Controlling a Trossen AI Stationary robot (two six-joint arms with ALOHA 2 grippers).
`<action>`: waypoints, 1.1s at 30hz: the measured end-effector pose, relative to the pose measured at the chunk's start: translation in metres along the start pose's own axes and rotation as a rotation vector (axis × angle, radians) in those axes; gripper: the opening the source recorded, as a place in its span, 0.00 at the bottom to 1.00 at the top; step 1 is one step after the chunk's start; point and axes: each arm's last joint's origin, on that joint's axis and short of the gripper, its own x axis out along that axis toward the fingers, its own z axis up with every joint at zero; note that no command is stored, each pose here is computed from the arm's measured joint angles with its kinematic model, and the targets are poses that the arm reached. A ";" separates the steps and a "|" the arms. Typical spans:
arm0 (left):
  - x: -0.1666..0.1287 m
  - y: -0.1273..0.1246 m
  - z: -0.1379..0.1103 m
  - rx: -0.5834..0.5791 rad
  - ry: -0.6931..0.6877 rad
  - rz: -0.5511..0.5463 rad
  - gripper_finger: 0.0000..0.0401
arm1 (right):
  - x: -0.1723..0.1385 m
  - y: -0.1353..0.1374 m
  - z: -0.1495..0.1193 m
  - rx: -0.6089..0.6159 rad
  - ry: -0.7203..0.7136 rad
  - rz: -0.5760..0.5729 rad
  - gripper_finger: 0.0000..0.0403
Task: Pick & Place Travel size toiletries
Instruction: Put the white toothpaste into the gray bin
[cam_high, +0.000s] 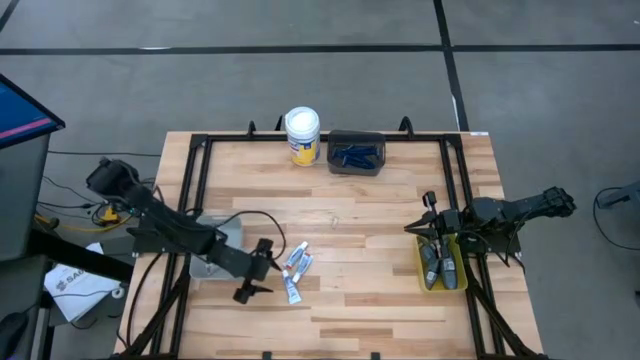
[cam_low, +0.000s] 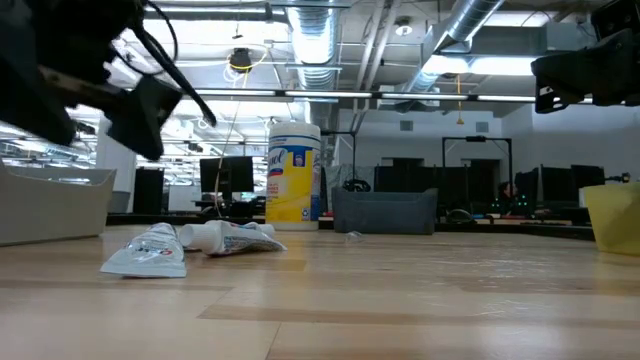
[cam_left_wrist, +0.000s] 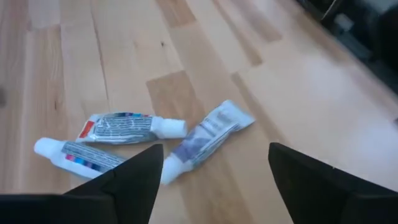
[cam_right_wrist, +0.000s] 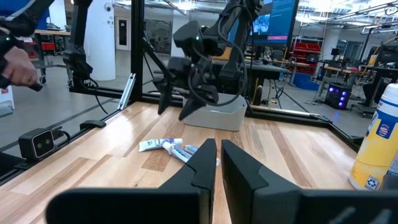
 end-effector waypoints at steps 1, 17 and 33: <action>0.003 0.002 -0.001 0.026 0.012 0.006 0.72 | 0.000 0.000 0.000 0.000 0.000 0.000 0.04; 0.044 0.029 -0.004 0.185 0.134 -0.144 0.72 | 0.000 0.000 0.000 0.000 0.001 0.000 0.04; 0.051 0.024 -0.010 0.212 0.165 -0.160 0.53 | 0.000 0.000 0.000 0.000 0.000 0.000 0.04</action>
